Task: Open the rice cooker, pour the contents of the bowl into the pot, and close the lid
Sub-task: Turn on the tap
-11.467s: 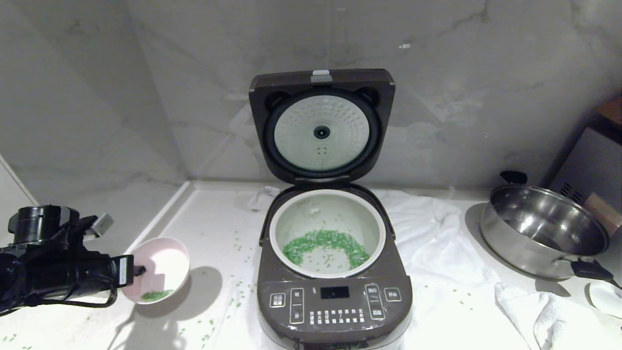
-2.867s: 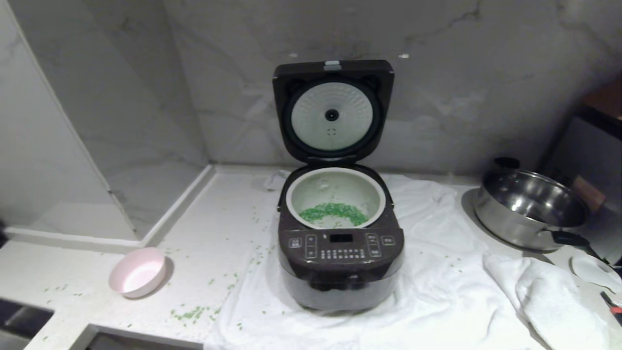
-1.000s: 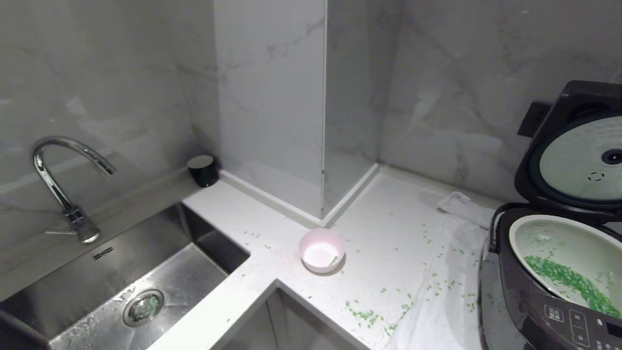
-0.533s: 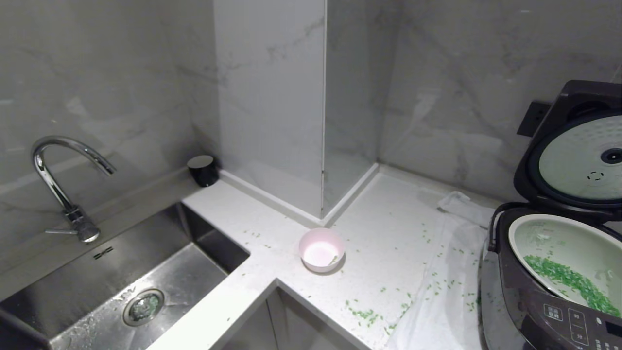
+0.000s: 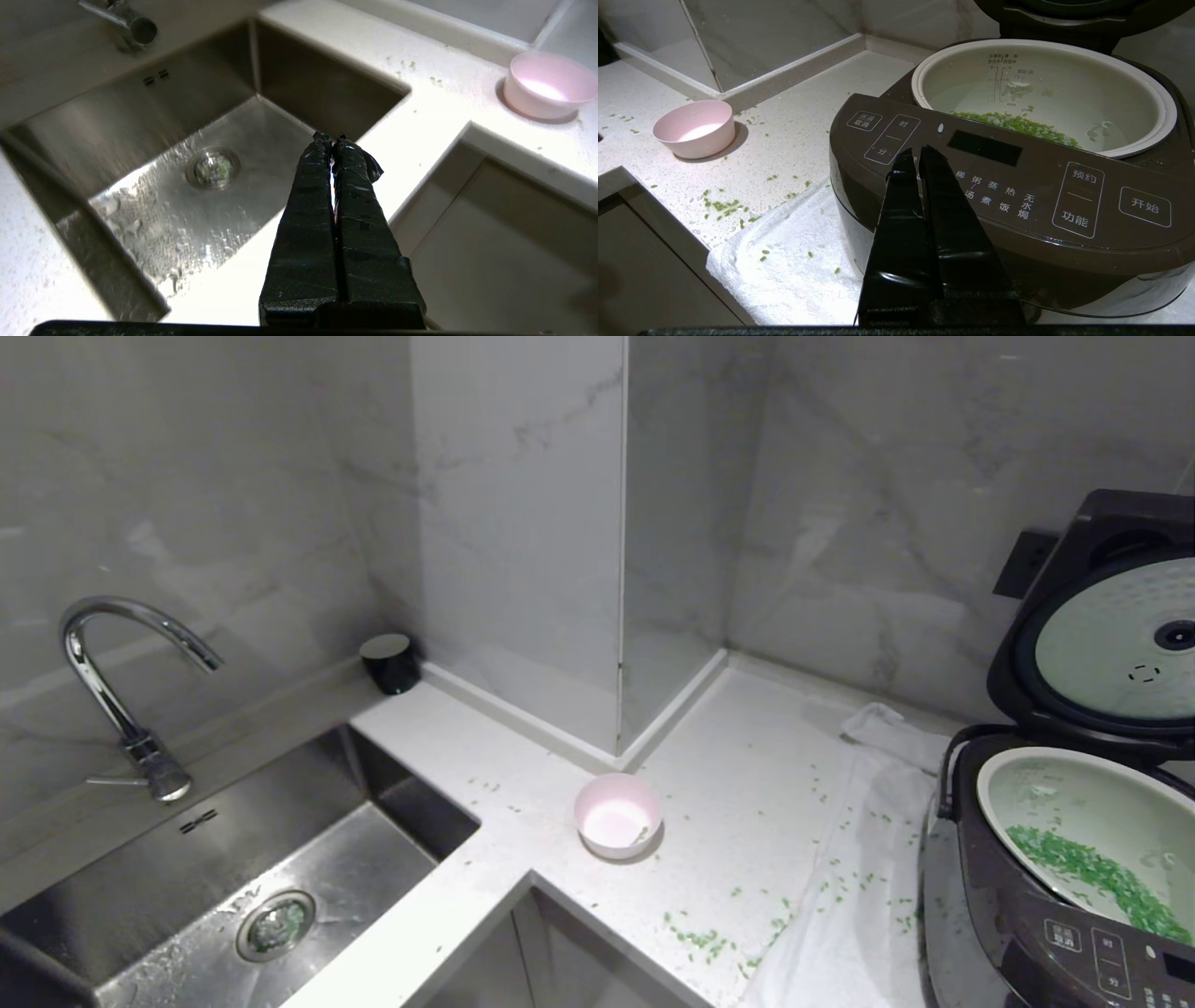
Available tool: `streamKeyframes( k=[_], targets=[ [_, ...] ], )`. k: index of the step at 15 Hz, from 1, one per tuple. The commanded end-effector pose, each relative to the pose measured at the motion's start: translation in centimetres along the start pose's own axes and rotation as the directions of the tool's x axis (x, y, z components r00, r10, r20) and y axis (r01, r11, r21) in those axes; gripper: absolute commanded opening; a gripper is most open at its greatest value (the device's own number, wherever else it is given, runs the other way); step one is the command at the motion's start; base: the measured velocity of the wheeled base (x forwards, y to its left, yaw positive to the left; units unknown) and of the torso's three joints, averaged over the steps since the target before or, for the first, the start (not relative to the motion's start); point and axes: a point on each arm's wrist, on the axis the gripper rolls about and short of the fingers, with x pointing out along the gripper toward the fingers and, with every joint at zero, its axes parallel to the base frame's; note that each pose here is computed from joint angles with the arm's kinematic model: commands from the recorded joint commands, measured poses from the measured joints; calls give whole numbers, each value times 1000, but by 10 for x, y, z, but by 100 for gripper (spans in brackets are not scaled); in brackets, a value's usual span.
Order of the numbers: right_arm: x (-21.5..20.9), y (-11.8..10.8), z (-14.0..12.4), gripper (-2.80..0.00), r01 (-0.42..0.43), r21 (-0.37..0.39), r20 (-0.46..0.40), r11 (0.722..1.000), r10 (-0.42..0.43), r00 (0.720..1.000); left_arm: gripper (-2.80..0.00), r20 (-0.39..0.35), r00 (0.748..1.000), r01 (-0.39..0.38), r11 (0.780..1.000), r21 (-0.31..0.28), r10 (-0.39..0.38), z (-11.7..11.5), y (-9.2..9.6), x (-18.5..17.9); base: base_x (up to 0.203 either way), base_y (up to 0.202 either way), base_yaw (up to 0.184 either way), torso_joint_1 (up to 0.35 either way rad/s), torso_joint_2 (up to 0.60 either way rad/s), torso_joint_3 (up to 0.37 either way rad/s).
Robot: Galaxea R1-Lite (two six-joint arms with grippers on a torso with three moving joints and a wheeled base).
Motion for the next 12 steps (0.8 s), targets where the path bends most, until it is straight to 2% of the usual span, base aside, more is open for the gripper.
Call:
streamKeyframes(
  k=[1, 4, 6, 8, 9, 12],
  targets=[
    [0, 0, 0, -280, 2, 0, -2, 1000, -2, 1000, -280, -10, 1000, -19, 1000, -2, 19, 27, 0, 1, 0, 0, 0, 0, 0, 0],
    [0, 0, 0, -280, 0, 0, -2, 1000, 0, 1000, -280, -153, 984, -102, 994, -36, 95, 77, 0, 27, 0, 0, 0, 0, 0, 0],
    [0, 0, 0, -280, -1, 0, -2, 1000, 1, 1000, -280, -271, 950, -182, 980, -79, 154, 107, 3, 61, 0, 0, 0, 0, 0, 0],
    [0, 0, 0, -280, -1, 0, -2, 1000, 1, 1000, -280, -399, 892, -272, 957, -104, 210, 123, 11, 104, 0, 0, 0, 0, 0, 0],
    [0, 0, 0, -280, -1, 0, -2, 1000, 1, 1000, -280, -462, 855, -323, 939, -117, 236, 127, 17, 128, 0, 0, 0, 0, 0, 0],
    [0, 0, 0, -280, -1, 0, -2, 1000, 1, 1000, -280, -578, 756, -471, 868, -157, 305, 121, 40, 192, 0, 0, 0, 0, 0, 0]
  ],
)
